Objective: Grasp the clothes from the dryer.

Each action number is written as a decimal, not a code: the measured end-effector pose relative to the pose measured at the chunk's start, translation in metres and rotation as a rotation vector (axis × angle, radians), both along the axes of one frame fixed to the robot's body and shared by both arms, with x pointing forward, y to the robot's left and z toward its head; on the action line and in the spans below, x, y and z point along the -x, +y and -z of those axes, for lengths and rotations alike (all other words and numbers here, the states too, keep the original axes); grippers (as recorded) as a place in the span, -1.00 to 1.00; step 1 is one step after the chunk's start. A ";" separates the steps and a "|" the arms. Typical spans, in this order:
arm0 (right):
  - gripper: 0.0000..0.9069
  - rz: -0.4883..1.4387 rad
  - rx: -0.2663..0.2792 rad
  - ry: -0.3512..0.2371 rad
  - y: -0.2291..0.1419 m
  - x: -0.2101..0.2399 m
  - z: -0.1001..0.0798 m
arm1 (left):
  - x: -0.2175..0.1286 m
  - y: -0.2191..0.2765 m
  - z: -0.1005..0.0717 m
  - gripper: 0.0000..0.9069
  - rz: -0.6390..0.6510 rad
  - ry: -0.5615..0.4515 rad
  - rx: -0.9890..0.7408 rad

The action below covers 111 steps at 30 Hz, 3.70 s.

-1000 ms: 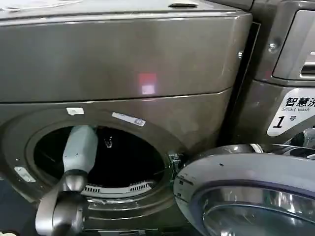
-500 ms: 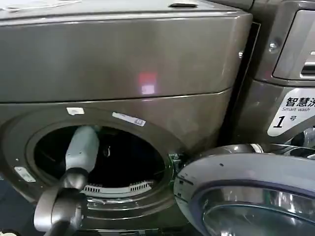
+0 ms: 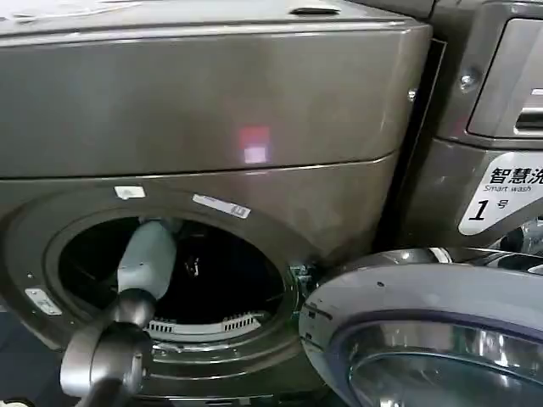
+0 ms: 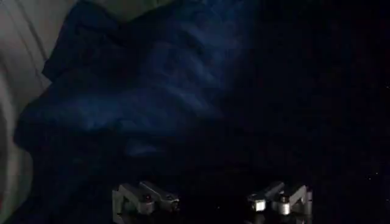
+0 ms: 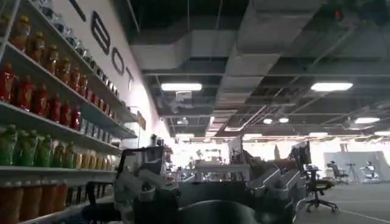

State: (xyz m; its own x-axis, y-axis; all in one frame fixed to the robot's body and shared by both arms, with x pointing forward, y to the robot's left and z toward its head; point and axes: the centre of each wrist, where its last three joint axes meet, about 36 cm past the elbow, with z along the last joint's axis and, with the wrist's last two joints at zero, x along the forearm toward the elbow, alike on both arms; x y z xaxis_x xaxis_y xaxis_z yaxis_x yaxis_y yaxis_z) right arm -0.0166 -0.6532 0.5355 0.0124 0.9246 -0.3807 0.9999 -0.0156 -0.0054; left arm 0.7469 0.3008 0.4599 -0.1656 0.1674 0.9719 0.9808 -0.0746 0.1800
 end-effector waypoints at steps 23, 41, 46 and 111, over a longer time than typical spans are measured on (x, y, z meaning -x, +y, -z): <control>1.00 -0.006 0.010 0.001 0.001 -0.003 -0.004 | 0.003 -0.004 0.004 -1.00 -0.003 -0.011 0.024; 1.00 -0.146 -0.066 -0.099 0.021 -0.029 -0.033 | 0.017 -0.029 0.002 -0.80 -0.159 -0.351 0.272; 1.00 -0.182 -0.066 -0.109 0.026 -0.035 -0.038 | 0.031 -0.043 -0.004 -1.00 -0.291 -0.557 0.407; 1.00 -0.174 -0.027 -0.070 0.036 -0.042 -0.043 | 0.066 -0.096 -0.059 -1.00 -1.011 -0.969 1.133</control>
State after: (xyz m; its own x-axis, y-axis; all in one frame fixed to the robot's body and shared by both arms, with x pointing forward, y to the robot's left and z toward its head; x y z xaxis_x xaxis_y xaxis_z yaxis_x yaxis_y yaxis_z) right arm 0.0255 -0.6169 0.5782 -0.1232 0.9251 -0.3592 0.9854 0.1569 0.0660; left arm 0.6804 0.2047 0.5184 -0.9949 0.0972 -0.0254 0.0906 0.9775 0.1902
